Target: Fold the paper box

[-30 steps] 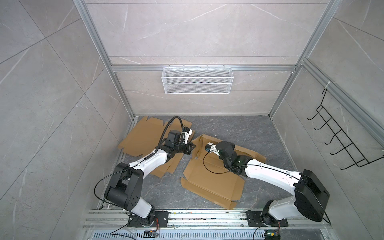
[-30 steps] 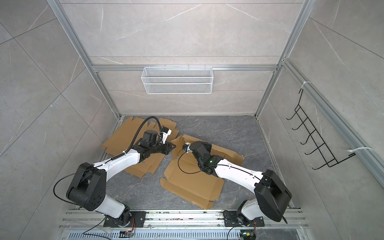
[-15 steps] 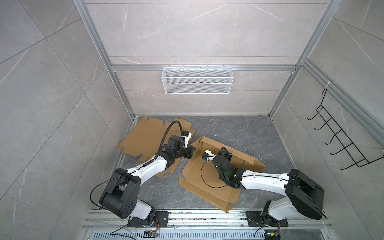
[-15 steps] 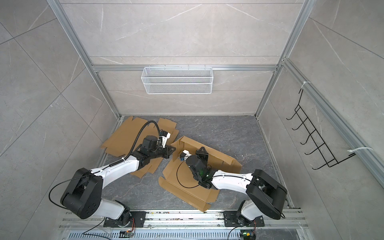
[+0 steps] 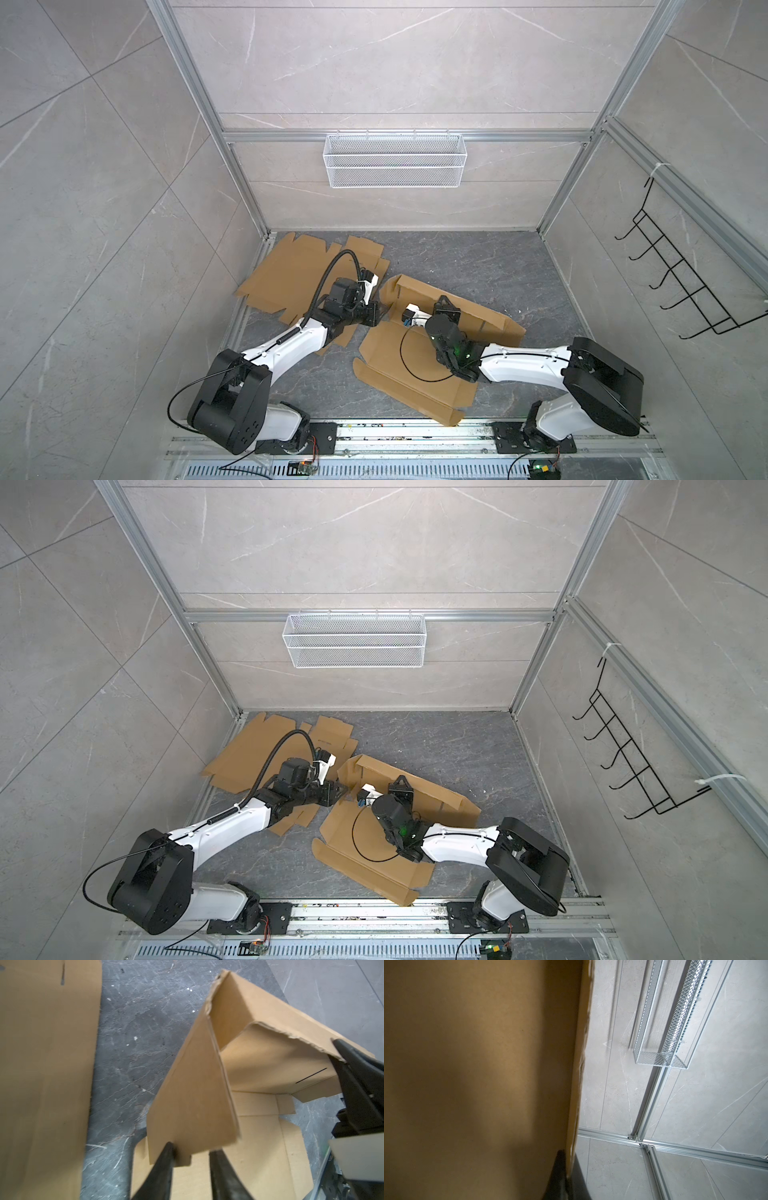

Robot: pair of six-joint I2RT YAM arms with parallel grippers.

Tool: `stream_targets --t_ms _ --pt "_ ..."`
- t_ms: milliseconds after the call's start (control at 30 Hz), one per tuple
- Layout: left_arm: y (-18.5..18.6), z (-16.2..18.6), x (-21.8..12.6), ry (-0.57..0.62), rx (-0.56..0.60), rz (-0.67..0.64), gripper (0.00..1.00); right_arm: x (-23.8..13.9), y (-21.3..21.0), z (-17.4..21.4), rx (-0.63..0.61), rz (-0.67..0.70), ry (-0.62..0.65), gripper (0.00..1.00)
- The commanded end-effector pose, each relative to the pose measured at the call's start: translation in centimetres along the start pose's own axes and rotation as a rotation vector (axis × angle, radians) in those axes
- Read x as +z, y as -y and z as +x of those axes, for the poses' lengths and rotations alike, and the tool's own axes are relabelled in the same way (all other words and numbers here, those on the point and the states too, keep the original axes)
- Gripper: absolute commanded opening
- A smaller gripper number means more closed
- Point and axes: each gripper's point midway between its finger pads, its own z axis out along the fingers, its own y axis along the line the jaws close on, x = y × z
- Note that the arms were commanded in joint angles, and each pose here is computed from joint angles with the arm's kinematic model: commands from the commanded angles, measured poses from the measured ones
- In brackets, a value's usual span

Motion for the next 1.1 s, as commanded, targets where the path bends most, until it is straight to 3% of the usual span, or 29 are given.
stream_targets --t_ms 0,200,333,467,567,700,900,1067 --pt "2.1 -2.1 -2.1 0.04 0.094 0.066 0.43 0.0 -2.2 -0.2 -0.083 -0.05 0.032 0.0" --pt "1.3 -4.4 -6.9 0.077 0.12 0.04 0.57 -0.1 -2.6 -0.2 -0.096 -0.06 0.041 0.0" --pt "-0.9 -7.6 -11.4 0.195 0.062 0.031 0.61 -0.2 -2.9 0.0 -0.096 -0.073 0.046 0.0" --pt "-7.1 -10.9 -12.7 0.305 -0.048 -0.092 0.63 -0.2 -2.9 -0.1 -0.095 -0.078 0.054 0.0" --pt "-11.5 -12.6 -10.1 0.267 -0.076 -0.146 0.63 -0.2 -2.8 -0.4 -0.091 -0.077 0.063 0.0" --pt "-13.8 -14.2 -5.2 0.223 -0.062 -0.069 0.64 -0.1 -2.7 -0.3 -0.084 -0.075 0.067 0.0" --pt "-10.2 -12.4 1.3 0.077 0.143 0.068 0.67 -0.1 -2.2 0.0 -0.069 -0.071 0.069 0.0" --pt "-7.8 -9.6 2.7 -0.027 0.192 0.176 0.67 -0.2 -2.0 0.1 -0.06 -0.071 0.072 0.0"
